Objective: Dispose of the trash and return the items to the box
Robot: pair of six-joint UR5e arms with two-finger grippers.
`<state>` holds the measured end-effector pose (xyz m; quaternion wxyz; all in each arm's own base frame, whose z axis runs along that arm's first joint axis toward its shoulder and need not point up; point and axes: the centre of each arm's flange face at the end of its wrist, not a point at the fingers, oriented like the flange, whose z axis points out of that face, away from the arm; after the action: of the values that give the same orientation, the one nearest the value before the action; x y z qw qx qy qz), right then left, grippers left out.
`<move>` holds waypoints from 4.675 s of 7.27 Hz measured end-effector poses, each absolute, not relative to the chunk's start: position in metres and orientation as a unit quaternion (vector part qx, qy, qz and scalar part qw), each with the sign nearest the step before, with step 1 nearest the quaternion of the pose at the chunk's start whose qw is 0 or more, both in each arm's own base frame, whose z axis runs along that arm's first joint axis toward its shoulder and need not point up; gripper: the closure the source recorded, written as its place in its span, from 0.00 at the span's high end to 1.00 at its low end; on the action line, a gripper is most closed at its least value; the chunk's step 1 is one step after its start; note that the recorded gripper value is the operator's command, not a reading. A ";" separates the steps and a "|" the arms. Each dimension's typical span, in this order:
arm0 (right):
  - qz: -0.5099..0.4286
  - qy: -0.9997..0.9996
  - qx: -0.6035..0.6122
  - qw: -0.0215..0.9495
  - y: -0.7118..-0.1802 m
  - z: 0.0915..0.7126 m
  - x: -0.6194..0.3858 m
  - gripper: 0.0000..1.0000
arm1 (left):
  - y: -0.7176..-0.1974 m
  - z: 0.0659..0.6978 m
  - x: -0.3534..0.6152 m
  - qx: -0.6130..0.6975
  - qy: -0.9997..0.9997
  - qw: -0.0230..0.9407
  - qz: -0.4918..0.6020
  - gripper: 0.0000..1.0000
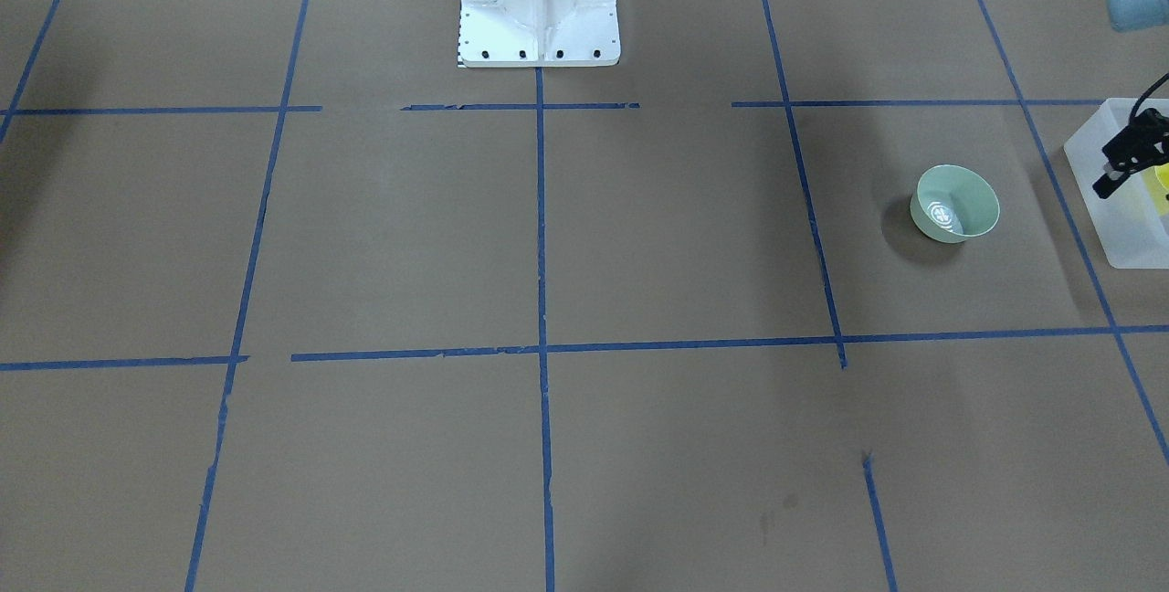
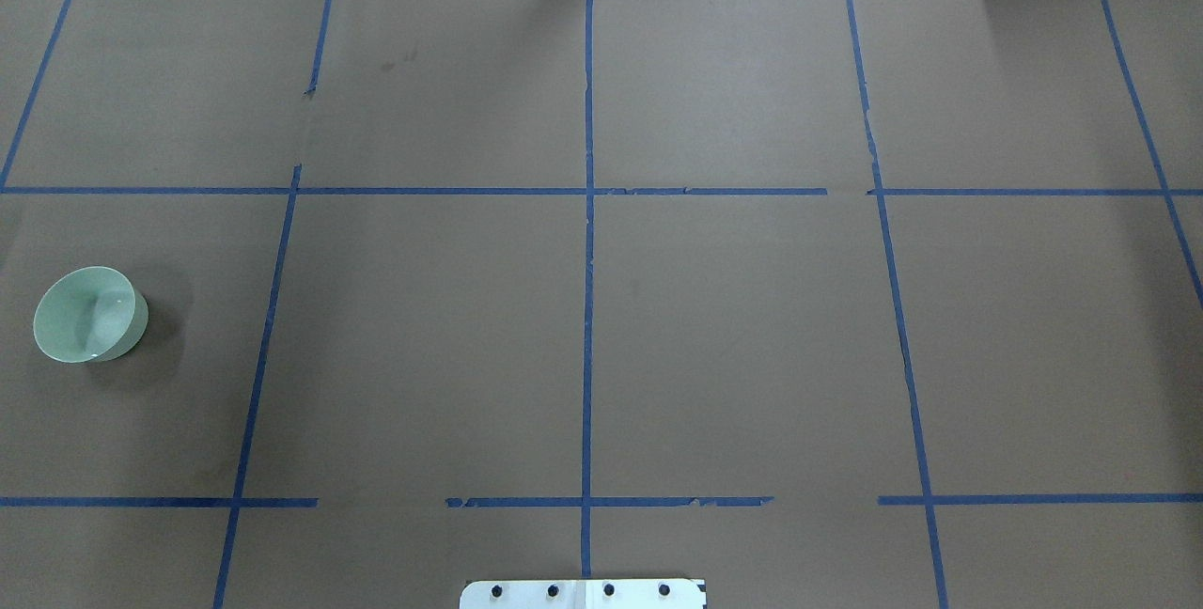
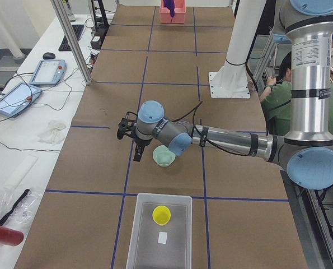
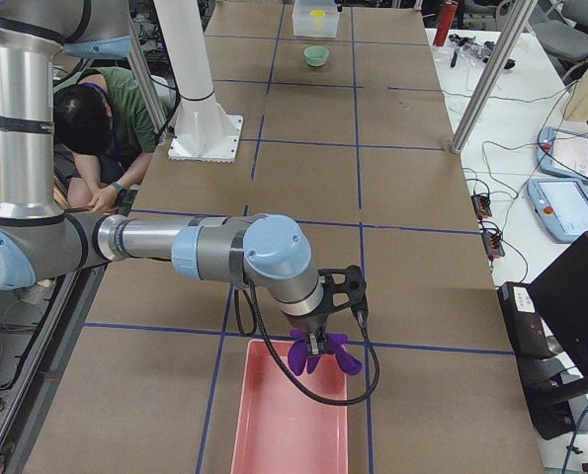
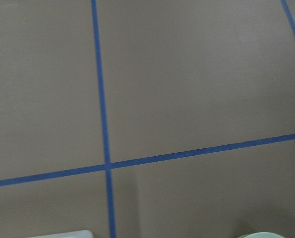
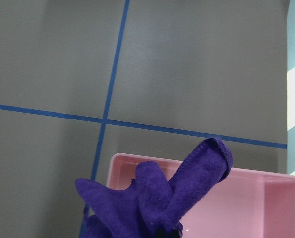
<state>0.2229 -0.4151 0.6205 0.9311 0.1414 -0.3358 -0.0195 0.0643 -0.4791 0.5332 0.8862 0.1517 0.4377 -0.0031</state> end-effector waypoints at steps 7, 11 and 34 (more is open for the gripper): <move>-0.038 -0.301 0.091 0.949 -0.410 0.696 0.260 1.00 | -0.468 0.573 0.123 0.148 0.445 0.883 -0.003 1.00; -0.035 -0.302 0.089 0.948 -0.413 0.700 0.261 1.00 | -0.443 0.625 0.145 0.122 0.440 0.889 0.016 1.00; -0.022 -0.340 0.060 0.938 -0.421 0.607 0.042 1.00 | -0.431 0.669 -0.055 0.125 0.401 0.906 0.048 0.00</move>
<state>0.0423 -0.4212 0.6070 0.9382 0.0605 -0.3401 -0.0218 -0.0549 -0.4311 0.6685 0.9063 0.1253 0.4007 0.0481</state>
